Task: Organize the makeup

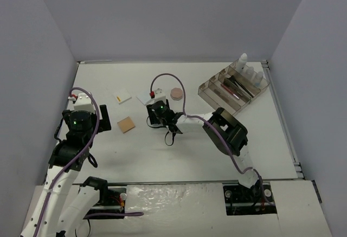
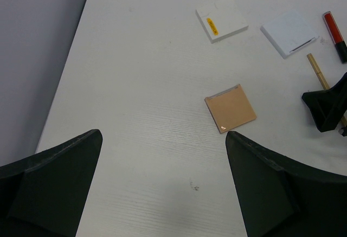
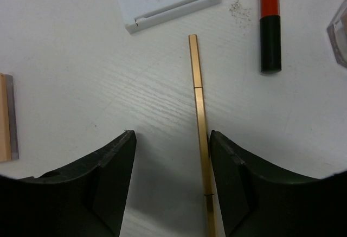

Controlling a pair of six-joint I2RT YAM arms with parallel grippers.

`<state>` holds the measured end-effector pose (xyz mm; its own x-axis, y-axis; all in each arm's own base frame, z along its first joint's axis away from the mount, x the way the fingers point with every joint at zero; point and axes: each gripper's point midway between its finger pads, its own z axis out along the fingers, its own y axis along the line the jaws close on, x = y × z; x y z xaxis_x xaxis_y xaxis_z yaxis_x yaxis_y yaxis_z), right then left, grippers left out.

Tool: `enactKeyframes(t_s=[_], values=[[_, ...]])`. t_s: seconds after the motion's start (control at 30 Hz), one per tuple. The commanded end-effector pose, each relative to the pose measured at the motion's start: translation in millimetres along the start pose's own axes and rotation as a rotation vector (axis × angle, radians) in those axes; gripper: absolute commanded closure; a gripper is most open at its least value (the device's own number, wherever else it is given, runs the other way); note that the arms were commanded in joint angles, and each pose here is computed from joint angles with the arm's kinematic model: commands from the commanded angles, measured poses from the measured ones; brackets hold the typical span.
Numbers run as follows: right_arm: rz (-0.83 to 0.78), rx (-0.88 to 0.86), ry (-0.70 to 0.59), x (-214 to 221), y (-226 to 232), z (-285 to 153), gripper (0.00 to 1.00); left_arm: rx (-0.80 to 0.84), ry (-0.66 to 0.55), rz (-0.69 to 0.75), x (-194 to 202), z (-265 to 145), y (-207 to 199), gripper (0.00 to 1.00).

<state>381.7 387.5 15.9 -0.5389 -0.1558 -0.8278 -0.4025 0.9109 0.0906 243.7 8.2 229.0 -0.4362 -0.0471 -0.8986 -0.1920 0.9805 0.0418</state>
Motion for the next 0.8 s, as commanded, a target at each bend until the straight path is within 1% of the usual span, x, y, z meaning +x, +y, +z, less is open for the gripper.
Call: enactKeyframes(t_s=[0.0, 0.13, 0.2, 0.23, 0.27, 0.4, 0.47, 0.53, 0.7, 0.77], values=[[0.033, 0.002, -0.051, -13, 8, 4, 0.54, -0.008, -0.064, -0.027, -20, 0, 1, 0.03], [0.013, 0.023, -0.022, -3, 2, 2, 0.77, -0.006, -0.064, -0.028, -20, 0, 1, 0.03], [-0.005, 0.038, -0.019, -2, -3, -2, 0.92, -0.009, -0.065, -0.029, -21, 0, 1, 0.03], [-0.017, 0.044, -0.017, -3, -6, -6, 0.97, -0.01, -0.066, -0.029, -21, -1, 1, 0.03], [-0.03, 0.049, -0.016, -4, -9, -10, 1.0, -0.01, -0.065, -0.029, -20, 0, 1, 0.03], [-0.114, 0.046, -0.032, -24, -20, -36, 1.0, -0.005, -0.062, -0.028, -20, 0, 0, 0.03], [-0.154, 0.01, -0.05, -45, -25, -58, 1.0, -0.002, -0.063, -0.03, -20, 0, 0, 0.03], [-0.205, -0.02, -0.049, -64, -41, -75, 1.0, 0.0, -0.063, -0.03, -20, 0, -1, 0.03], [-0.357, -0.018, -0.06, -105, -117, -103, 1.0, 0.004, -0.067, -0.031, -21, -1, -1, 0.03], [-0.365, 0.013, -0.067, -124, -171, -108, 1.0, 0.004, -0.07, -0.031, -22, -1, -1, 0.03]])
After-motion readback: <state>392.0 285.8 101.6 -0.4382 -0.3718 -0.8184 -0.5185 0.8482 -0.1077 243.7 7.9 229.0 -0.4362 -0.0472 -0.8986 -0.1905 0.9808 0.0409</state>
